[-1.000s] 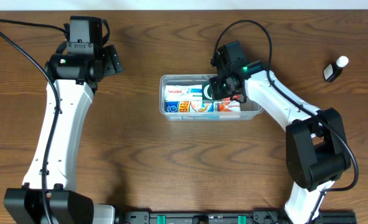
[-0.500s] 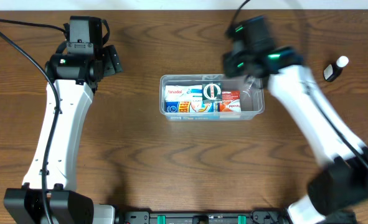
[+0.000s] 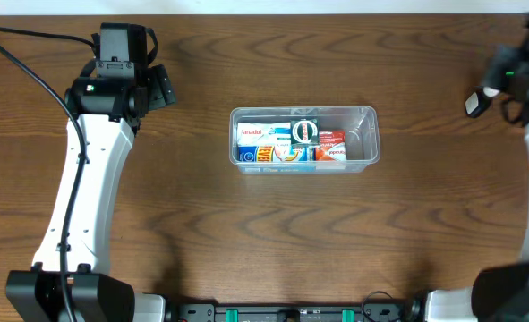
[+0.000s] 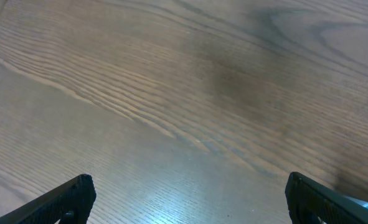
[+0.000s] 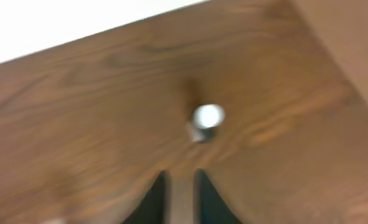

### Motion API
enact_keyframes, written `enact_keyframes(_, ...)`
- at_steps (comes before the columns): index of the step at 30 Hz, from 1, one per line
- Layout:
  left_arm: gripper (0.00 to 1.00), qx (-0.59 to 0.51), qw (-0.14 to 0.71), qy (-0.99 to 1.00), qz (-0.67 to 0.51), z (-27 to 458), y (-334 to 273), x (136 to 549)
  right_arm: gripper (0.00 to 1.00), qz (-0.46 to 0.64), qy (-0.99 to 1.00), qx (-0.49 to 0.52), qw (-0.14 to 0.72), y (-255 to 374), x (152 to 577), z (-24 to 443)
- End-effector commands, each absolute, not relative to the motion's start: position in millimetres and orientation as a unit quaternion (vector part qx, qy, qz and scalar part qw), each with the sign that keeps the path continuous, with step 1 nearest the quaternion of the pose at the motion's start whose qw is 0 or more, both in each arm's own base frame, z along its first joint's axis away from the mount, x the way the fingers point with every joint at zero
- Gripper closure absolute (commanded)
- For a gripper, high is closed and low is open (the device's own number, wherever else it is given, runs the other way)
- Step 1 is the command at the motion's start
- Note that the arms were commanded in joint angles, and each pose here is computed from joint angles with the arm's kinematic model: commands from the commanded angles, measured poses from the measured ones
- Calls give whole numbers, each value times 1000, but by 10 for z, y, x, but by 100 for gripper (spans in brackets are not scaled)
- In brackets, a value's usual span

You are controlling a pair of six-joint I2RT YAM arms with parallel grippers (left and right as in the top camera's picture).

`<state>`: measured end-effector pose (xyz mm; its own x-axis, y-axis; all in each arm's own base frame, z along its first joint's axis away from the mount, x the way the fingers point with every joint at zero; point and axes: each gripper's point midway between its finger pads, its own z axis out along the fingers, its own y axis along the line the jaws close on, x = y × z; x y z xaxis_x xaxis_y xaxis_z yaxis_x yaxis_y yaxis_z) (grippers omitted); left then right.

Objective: Pack container
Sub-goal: 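Move the right gripper right to the white-capped dark bottle, then lower the right gripper and grasp the bottle by its cap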

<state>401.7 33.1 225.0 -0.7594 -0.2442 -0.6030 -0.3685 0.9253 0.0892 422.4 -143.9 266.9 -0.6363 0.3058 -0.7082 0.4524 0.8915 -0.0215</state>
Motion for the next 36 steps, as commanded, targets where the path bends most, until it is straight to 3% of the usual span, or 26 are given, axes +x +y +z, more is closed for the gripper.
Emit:
enact_keyframes(1,2,-168,310,929,107,2296,364,4023,39,-122,907,208,345,-1746,4250,2427)
enact_keyframes(5,2,-168,310,929,107,2296,364,4023,19,-137,919,182,321,-1981,4384,2093)
enact_keyframes(12,2,-168,310,929,107,2296,364,4023,14,-82,949,76,295,-1850,4698,1476)
enact_keyframes(19,2,-168,310,929,107,2296,364,4023,13,-75,955,74,277,-1913,4842,1027)
enact_keyframes(26,2,-168,310,929,107,2296,364,4023,23,-79,954,70,281,-1942,4879,1002)
enact_keyframes(36,2,-168,310,929,107,2296,364,4023,27,-87,953,78,278,-2069,4839,974)
